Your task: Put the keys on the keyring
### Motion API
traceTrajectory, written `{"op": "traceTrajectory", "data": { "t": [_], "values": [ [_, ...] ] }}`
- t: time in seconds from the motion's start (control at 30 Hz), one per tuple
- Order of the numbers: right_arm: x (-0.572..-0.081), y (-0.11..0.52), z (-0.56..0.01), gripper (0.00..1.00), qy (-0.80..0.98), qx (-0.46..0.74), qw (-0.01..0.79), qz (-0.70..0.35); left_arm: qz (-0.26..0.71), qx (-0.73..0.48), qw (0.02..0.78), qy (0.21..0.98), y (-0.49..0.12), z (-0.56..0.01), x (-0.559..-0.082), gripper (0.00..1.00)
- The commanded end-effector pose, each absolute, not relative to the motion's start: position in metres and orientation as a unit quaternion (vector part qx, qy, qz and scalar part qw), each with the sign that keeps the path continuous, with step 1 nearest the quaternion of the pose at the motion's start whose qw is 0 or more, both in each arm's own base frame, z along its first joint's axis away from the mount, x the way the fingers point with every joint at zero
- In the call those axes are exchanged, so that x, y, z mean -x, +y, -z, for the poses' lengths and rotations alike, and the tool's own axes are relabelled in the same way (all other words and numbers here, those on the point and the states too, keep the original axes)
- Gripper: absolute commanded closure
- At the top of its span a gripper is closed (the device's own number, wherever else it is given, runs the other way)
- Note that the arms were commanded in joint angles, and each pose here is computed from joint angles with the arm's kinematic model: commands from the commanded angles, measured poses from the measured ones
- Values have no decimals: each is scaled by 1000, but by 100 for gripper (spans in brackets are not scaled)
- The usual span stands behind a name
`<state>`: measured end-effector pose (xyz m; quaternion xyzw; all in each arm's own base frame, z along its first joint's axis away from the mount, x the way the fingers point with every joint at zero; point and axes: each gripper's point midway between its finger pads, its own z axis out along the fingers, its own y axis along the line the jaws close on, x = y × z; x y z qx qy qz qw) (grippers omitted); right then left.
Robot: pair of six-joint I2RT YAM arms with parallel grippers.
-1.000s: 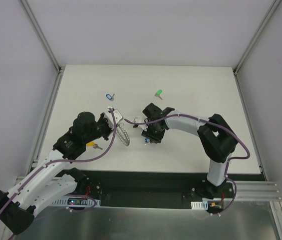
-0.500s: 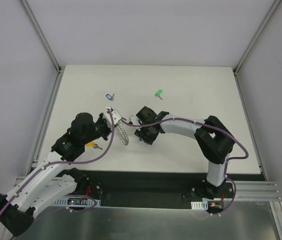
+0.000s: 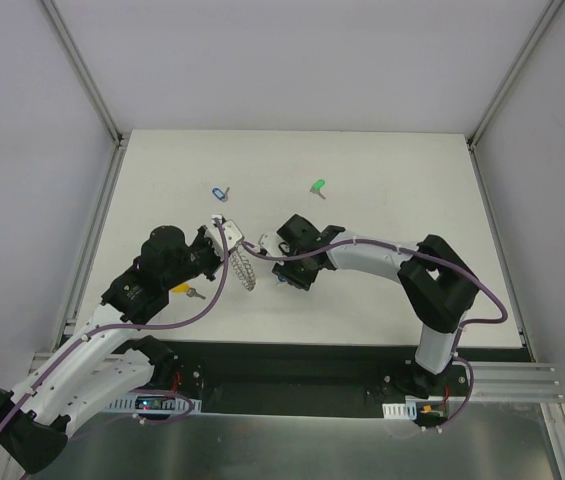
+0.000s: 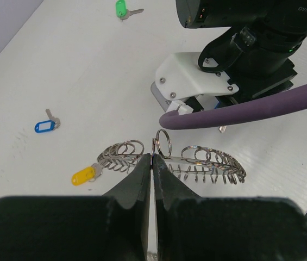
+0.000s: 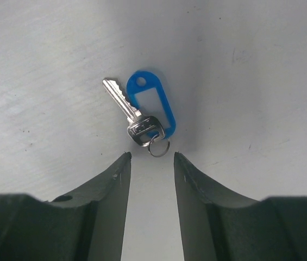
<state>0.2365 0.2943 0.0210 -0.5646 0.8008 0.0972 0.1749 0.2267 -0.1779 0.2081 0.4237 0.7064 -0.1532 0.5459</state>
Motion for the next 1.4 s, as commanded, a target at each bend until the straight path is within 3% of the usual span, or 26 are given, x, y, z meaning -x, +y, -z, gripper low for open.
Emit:
{"op": "traceTrajectory", "data": {
  "t": [0.0,0.33,0.97,1.37],
  "values": [
    [-236,297,-44,60,770,595,201,-115,147,-421,573,688,-179,-228,-230,100],
    [-238,294,-30,68,757,617,187,-103,146,-420,575,687,-178,-229,-229,100],
    [-243,295,-8,69,755,625,172,-94,148,-421,574,687,-178,-230,-228,100],
    [-241,294,-16,93,767,607,176,-110,150,-422,575,685,-178,-232,-227,100]
  ]
}}
